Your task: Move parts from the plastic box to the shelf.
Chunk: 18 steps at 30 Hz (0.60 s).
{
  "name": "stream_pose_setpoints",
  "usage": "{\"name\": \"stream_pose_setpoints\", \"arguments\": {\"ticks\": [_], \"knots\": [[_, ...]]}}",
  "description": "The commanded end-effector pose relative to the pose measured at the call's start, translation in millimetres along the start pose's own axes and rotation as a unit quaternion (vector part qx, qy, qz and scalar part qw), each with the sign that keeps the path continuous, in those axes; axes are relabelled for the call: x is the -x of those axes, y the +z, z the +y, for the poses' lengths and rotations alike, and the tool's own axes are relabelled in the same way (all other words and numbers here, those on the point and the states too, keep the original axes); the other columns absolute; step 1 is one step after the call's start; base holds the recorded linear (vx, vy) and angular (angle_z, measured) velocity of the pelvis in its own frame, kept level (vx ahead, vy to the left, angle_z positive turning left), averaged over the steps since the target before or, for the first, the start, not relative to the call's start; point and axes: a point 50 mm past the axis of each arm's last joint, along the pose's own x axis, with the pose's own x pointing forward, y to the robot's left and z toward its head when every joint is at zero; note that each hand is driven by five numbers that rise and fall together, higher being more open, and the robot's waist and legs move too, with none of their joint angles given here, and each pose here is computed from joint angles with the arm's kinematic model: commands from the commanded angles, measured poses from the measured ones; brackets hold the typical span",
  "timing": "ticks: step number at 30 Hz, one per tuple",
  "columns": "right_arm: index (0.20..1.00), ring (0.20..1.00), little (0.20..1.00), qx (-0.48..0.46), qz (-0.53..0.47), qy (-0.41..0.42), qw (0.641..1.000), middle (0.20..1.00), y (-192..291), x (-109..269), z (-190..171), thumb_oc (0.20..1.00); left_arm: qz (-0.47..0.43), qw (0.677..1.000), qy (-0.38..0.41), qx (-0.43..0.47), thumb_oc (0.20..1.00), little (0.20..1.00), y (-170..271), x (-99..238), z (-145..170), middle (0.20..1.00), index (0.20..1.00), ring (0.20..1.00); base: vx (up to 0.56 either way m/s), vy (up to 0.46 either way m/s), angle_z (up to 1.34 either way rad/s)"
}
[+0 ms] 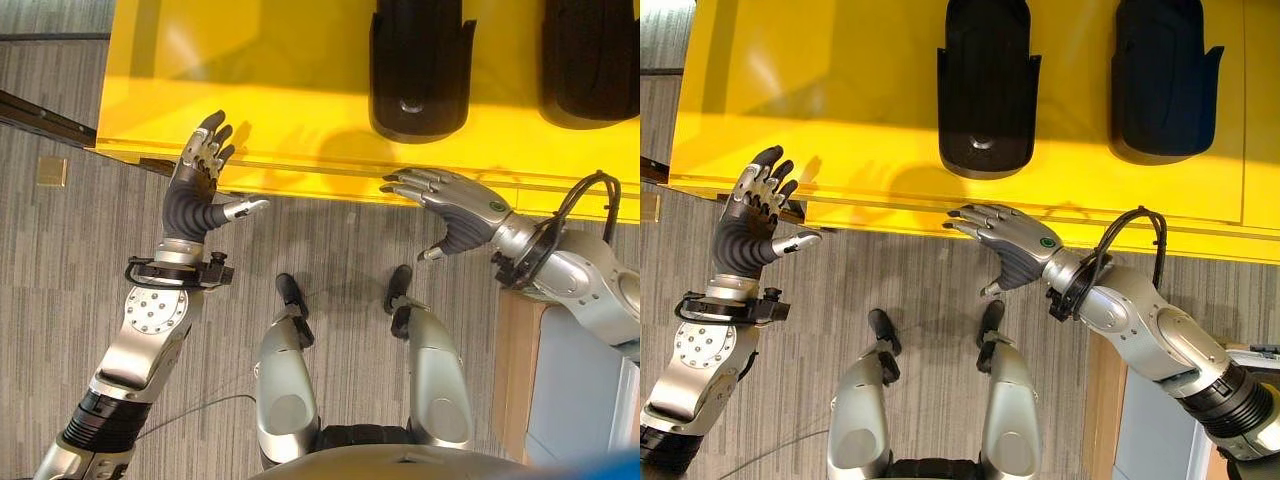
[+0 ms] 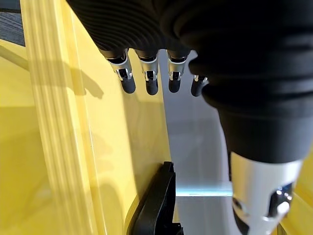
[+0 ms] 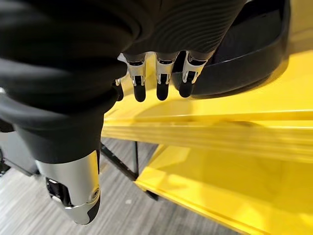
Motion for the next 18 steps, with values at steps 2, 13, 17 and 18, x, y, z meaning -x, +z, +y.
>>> {"name": "stream_pose_setpoints", "arguments": {"ticks": [2,13,17,18], "knots": [[1.0,1.0,1.0,0.045,-0.015,-0.064,0.997,1.0,10,-4,-21,1.0,-0.038,0.999,-0.005,0.004,1.0,1.0,14,0,-4,1.0,1.0,1.0,-0.03,-0.001,0.0],[1.0,1.0,1.0,0.05,0.018,-0.109,0.993,1.0,-3,-10,-38,1.0,-0.028,0.999,-0.017,0.009,1.0,1.0,12,-5,-7,1.0,1.0,1.0,0.0,-0.002,0.0],[1.0,1.0,1.0,0.066,0.025,-0.112,0.991,1.0,-4,-15,-47,1.0,-0.027,0.999,-0.02,0.006,1.0,1.0,12,-9,-7,1.0,1.0,1.0,0.02,-0.017,0.06],[1.0,1.0,1.0,0.067,0.026,-0.112,0.991,1.0,-5,-16,-49,1.0,-0.027,0.999,-0.022,0.008,1.0,1.0,12,-10,-7,1.0,1.0,1.0,0.08,0.0,0.01]]}}
